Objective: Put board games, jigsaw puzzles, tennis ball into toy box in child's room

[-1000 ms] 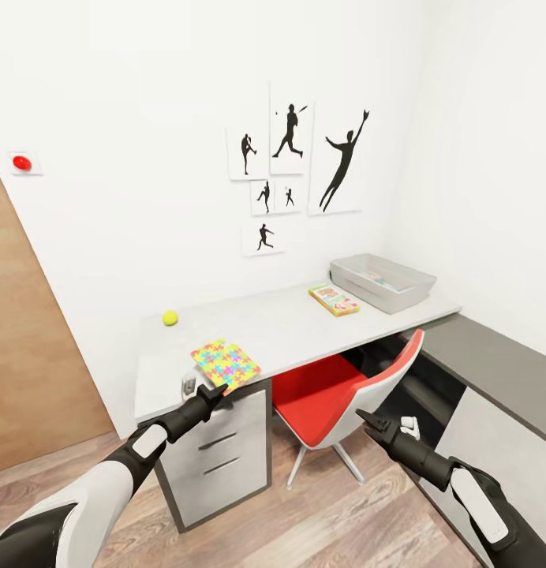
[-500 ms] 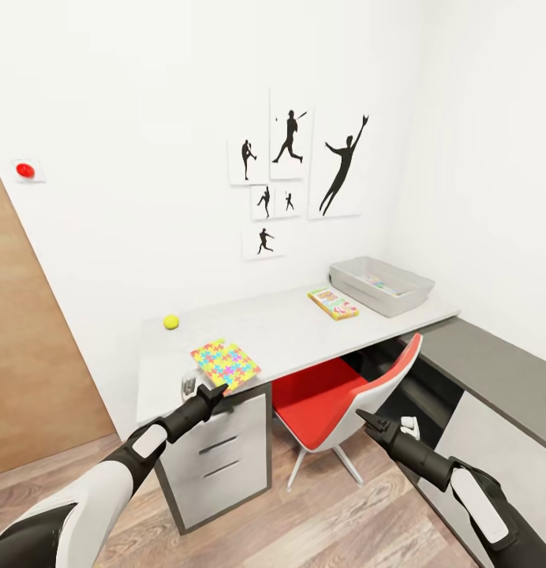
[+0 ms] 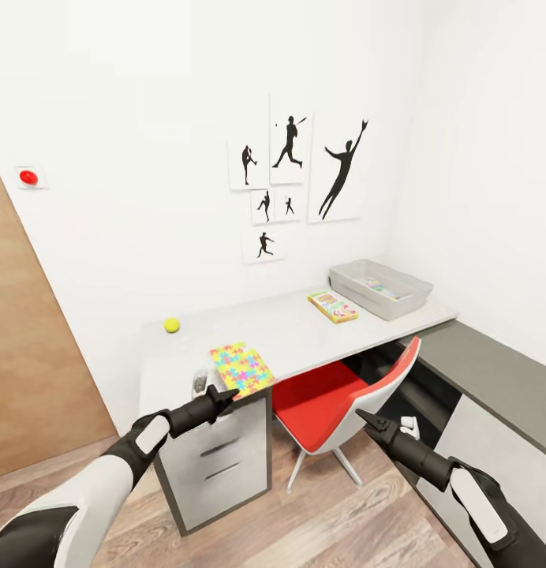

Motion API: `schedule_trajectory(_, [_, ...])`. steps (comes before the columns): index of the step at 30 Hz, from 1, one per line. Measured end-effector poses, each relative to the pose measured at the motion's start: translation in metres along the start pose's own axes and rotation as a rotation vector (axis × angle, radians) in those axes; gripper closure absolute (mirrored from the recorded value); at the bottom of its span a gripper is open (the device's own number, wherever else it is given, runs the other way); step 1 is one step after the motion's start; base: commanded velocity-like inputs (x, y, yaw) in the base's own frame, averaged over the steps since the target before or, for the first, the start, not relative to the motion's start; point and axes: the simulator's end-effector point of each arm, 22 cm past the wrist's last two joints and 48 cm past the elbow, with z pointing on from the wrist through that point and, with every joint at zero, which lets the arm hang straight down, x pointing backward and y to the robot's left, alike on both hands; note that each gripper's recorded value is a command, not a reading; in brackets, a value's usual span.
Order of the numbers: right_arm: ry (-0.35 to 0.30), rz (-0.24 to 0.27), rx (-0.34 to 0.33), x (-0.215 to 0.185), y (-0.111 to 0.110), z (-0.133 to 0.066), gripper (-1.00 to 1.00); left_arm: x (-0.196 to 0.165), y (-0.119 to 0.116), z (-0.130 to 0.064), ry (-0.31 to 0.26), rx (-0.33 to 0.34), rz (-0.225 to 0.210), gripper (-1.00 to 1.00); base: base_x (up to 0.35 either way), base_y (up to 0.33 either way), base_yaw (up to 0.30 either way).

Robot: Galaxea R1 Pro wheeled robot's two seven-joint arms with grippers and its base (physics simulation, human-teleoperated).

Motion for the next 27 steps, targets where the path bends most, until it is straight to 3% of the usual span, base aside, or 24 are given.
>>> schedule_trajectory(4, [-0.01, -0.008, -0.001, -0.003, 0.005, -0.001, -1.0, -0.004, -0.024, -0.007, 0.081, 0.013, 0.005, 1.0, 0.0, 0.0, 0.0])
schedule_trajectory(7, [-0.013, -0.01, -0.001, -0.005, 0.009, -0.001, -1.0, -0.034, -0.034, -0.039, 0.112, -0.007, 0.022, 1.0, 0.0, 0.0, 0.0])
schedule_trajectory(10, [-0.015, -0.013, 0.0, -0.008, 0.012, -0.004, -1.0, -0.047, -0.048, -0.06, 0.149, 0.005, 0.003, 1.0, 0.0, 0.0, 0.0])
schedule_trajectory(16, [-0.015, -0.016, 0.003, -0.011, 0.018, -0.008, -1.0, -0.031, -0.071, -0.068, 0.255, 0.036, 0.027, 1.0, 0.0, 0.0, 0.0])
schedule_trajectory(20, [-0.015, -0.016, 0.005, -0.013, 0.022, -0.009, -1.0, -0.035, -0.091, -0.089, 0.285, 0.117, 0.027, 1.0, 0.0, 0.0, 0.0])
schedule_trajectory(21, [-0.014, -0.016, 0.005, -0.013, 0.023, -0.01, -1.0, -0.034, -0.102, -0.095, 0.3, 0.165, 0.023, 1.0, 0.0, 0.0, 0.0])
schedule_trajectory(27, [-0.014, -0.017, -0.001, -0.016, 0.03, -0.013, -1.0, -0.013, -0.12, -0.107, 0.398, 0.229, 0.038, 1.0, 0.0, 0.0, 0.0])
